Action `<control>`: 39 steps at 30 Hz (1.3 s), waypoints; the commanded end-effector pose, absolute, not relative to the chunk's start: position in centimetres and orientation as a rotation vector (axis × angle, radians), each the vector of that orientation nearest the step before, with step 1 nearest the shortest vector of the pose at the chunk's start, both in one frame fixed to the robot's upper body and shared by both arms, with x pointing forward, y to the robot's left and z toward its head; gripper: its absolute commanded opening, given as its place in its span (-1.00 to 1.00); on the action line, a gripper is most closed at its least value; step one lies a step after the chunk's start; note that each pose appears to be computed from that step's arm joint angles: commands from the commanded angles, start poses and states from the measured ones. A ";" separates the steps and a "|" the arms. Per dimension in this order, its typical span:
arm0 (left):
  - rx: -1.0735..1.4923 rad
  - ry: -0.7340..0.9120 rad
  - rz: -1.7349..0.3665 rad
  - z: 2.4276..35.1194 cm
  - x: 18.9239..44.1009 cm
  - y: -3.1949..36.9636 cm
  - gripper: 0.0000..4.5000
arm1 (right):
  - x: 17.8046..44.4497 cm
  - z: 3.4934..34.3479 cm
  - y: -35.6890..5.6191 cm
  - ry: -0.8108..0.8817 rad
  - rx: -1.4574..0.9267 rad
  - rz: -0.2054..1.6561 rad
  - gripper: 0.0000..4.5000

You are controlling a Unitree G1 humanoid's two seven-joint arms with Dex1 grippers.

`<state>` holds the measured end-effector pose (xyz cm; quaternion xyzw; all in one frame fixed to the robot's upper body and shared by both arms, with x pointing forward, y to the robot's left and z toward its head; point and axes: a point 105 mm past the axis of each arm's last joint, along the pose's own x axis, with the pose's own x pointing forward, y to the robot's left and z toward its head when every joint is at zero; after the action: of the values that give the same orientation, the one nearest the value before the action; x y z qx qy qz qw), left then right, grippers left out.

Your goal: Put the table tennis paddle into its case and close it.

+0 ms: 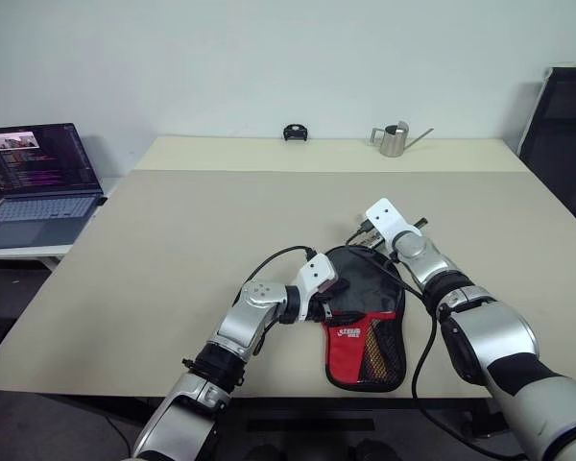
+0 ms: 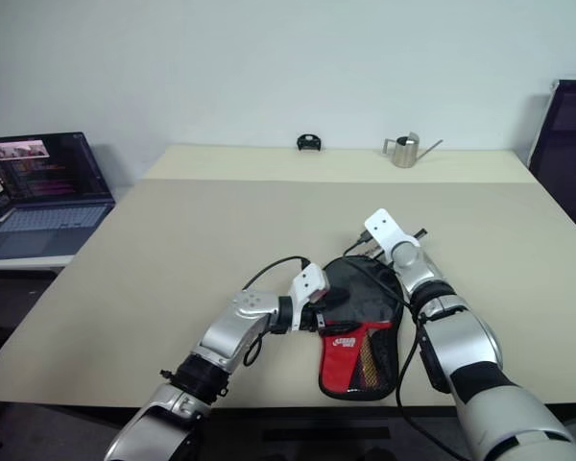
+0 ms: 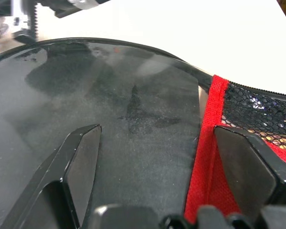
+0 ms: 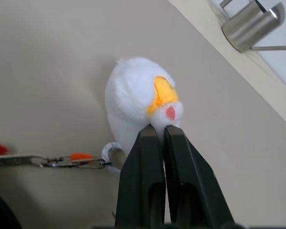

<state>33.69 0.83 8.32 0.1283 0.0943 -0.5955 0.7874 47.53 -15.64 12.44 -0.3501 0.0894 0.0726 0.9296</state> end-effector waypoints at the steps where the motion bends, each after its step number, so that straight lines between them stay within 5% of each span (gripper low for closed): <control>1: 0.267 0.289 -1.288 6.3 33.3 1.1 0.82 | 47.4 13.2 -18.8 0.176 -0.704 0.080 -0.99; 11: 0.270 0.288 -1.308 6.3 33.5 0.7 0.82 | 45.7 12.5 -22.8 0.177 -0.689 0.070 -0.99; 19: 0.274 0.288 -1.317 6.3 33.6 0.6 0.82 | 43.9 12.6 -23.4 0.200 -0.435 0.039 -0.99; 22: 0.277 0.287 -1.320 6.3 33.6 0.6 0.82 | 43.9 14.4 -22.4 0.142 -0.324 0.048 -0.72; 28: 0.278 0.285 -1.317 6.4 33.6 0.7 0.82 | 45.2 16.9 -19.7 0.076 -0.231 0.096 0.19; 39: 0.254 0.267 -1.299 7.1 33.9 0.9 0.82 | 47.9 16.8 -17.5 0.122 -0.166 0.101 0.19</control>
<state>34.22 0.76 8.14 0.1231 0.1001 -0.6022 0.7824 47.27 -17.86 14.72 -0.0841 0.0921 0.0545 0.9907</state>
